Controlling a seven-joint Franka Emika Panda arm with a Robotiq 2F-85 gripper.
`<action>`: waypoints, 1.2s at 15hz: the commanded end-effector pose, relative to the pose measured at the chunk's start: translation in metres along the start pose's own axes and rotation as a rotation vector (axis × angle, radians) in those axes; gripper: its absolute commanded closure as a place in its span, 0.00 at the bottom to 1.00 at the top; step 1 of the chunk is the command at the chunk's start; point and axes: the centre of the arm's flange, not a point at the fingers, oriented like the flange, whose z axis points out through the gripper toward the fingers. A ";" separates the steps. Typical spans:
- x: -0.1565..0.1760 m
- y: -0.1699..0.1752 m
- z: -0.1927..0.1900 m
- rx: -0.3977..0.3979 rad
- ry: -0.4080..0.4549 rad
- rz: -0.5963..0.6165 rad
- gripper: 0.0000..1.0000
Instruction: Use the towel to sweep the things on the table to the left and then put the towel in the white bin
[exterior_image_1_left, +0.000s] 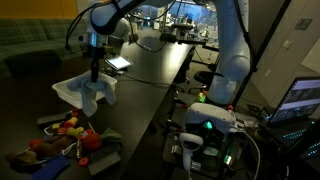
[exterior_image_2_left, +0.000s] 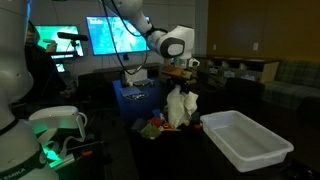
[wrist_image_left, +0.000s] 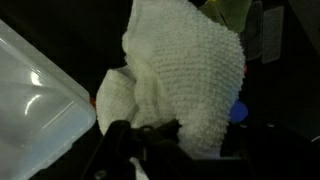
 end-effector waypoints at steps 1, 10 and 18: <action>-0.048 0.018 -0.033 -0.026 -0.037 0.034 0.96; -0.068 0.102 -0.052 -0.116 -0.052 0.169 0.96; 0.021 0.168 -0.075 -0.172 0.074 0.351 0.96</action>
